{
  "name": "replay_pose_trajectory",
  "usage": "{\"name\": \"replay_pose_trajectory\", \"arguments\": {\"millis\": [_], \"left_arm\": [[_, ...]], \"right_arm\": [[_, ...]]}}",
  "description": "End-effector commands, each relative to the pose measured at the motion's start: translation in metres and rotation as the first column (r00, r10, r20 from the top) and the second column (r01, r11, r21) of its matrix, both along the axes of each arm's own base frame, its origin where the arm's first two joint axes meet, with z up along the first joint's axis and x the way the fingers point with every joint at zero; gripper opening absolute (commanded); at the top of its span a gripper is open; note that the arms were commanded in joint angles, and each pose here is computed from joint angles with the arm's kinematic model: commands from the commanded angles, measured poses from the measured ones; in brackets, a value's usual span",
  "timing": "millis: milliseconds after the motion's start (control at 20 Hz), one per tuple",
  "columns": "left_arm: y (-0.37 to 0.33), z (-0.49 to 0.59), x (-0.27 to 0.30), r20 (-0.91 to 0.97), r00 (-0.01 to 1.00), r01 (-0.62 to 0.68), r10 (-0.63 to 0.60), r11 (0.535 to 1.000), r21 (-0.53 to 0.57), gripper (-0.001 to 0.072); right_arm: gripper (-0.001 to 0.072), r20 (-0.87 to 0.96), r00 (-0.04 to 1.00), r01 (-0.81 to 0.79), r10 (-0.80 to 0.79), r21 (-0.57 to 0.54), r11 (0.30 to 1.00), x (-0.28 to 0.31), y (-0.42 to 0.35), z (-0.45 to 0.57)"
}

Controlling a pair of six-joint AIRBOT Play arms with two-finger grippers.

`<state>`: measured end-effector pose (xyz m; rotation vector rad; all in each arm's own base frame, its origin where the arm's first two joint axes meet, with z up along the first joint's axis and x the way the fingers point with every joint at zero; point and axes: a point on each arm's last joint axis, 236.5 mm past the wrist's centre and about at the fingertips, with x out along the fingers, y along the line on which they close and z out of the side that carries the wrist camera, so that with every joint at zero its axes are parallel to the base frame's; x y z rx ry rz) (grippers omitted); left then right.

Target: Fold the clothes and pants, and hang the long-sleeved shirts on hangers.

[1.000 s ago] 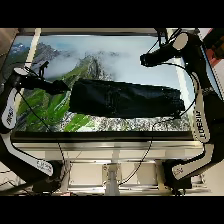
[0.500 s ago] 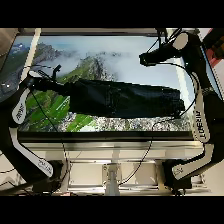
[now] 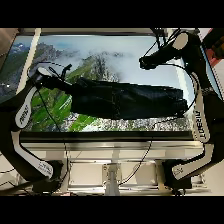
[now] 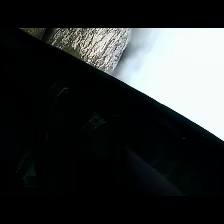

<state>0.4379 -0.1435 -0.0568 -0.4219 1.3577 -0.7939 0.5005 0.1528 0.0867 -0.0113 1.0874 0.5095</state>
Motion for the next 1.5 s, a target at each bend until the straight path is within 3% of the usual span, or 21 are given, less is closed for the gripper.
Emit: {"name": "replay_pose_trajectory", "arguments": {"millis": [0, 200, 350, 550, 750, 900, 1100, 1450], "left_arm": [[0.010, 0.067, 0.002, 0.039, 0.994, -0.099, 0.100, 0.995, -0.014, 0.0017], [0.017, 0.157, -0.007, 0.203, 0.965, -0.161, 0.163, 0.987, -0.027, 0.0017], [0.019, 0.200, -0.009, 0.323, 0.926, -0.196, 0.198, 0.980, -0.040, 0.0017], [0.022, 0.216, -0.002, 0.279, 0.901, -0.320, 0.331, 0.943, -0.087, 0.0017], [0.015, 0.218, -0.003, 0.253, 0.904, -0.327, 0.344, 0.939, -0.107, 0.0017], [0.006, 0.220, -0.001, 0.263, 0.902, -0.321, 0.341, 0.940, -0.116, 0.0017], [-0.019, 0.216, 0.013, 0.296, 0.892, -0.315, 0.342, 0.939, -0.134, 0.0017], [-0.122, 0.208, 0.028, 0.392, 0.866, -0.254, 0.310, 0.948, -0.191, 0.0017]], "right_arm": [[0.0051, -0.047, 0.999, -0.023, 0.022, -0.017, 1.000, -0.011, -0.001, -0.009], [0.0050, -0.133, 0.991, 0.036, -0.030, 0.044, 0.998, -0.020, 0.023, -0.047], [0.0049, -0.177, 0.984, 0.041, -0.012, 0.160, 0.986, -0.026, 0.090, -0.081], [0.0048, -0.127, 0.992, 0.012, 0.020, 0.246, 0.969, -0.032, 0.194, -0.115], [0.0047, 0.048, 0.993, 0.085, -0.112, 0.383, 0.920, -0.007, 0.263, -0.100], [0.0047, 0.045, 0.980, 0.150, -0.194, 0.476, 0.866, 0.004, 0.290, -0.092], [0.0048, -0.006, 0.988, 0.143, -0.155, 0.422, 0.895, -0.002, 0.288, -0.114], [0.0050, 0.007, 0.975, 0.217, -0.220, 0.159, 0.963, 0.037, 0.128, -0.086]]}}
